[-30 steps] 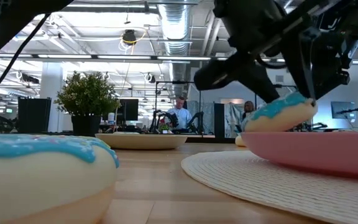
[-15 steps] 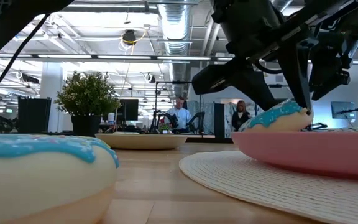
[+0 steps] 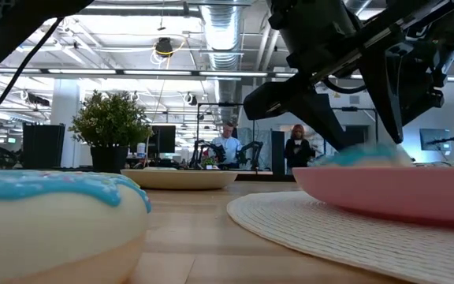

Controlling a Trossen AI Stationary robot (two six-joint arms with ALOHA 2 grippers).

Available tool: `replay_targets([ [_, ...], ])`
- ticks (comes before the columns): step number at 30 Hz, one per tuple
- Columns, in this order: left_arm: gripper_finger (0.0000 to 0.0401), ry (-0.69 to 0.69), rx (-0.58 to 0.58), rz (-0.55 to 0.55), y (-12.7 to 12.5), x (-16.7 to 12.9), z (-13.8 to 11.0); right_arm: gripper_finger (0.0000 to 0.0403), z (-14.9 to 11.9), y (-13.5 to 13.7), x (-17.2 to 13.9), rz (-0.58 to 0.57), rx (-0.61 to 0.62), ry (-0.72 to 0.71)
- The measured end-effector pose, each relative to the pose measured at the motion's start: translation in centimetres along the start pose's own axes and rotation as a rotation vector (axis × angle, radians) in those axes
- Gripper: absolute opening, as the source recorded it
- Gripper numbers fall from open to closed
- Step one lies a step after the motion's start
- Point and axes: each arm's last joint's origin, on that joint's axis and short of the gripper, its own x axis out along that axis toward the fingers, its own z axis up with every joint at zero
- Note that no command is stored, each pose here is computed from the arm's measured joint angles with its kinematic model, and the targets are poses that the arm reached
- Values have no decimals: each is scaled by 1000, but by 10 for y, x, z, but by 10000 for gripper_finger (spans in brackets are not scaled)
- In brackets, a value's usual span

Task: Pick & Place donuts
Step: Put the left large blue donut on the pink plate, then put the small green donut on the brown plate

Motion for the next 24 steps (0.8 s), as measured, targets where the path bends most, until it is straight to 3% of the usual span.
replay_targets([
  [11, 206, 18, -46, -24, 3, -2, 9, 214, 0, 0, 0, 0, -2, 0],
  [17, 206, -70, -49, -33, -1, -21, 17, 214, 0, 0, 0, 0, -2, 0],
  [24, 206, -239, 160, -39, -18, -83, 16, 214, 0, 0, 0, 0, 0, 1],
])
